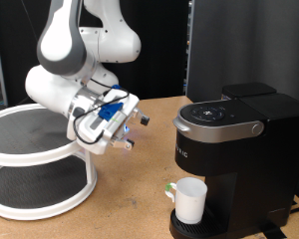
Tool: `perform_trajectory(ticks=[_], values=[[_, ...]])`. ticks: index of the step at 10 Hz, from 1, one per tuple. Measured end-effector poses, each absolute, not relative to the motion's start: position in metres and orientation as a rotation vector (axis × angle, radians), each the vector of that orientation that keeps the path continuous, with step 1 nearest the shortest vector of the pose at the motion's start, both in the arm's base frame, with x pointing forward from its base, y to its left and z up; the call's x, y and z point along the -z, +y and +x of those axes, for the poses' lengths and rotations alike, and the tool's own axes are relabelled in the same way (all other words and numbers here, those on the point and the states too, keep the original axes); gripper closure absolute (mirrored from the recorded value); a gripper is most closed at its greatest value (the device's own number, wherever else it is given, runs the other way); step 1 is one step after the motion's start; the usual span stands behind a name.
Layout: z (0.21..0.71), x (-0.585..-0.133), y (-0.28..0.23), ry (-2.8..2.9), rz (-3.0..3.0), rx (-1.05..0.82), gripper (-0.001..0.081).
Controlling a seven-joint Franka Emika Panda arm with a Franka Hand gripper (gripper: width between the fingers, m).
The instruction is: Make a cup of coffee with the keurig machine
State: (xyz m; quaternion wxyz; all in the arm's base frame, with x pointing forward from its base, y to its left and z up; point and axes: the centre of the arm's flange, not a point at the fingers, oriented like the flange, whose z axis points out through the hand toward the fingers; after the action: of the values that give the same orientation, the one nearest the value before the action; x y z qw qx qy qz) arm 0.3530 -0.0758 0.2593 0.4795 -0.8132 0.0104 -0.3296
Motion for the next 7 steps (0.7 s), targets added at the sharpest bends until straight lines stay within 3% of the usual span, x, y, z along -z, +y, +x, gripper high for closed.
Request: perform_trajectory(ticks=[3,7], values=[[0.347,-0.292,-0.087,-0.004,-2.003,0.807,-0.0001],[0.360,-0.298,-0.077,0.121,-1.912,0.905,-0.0001]])
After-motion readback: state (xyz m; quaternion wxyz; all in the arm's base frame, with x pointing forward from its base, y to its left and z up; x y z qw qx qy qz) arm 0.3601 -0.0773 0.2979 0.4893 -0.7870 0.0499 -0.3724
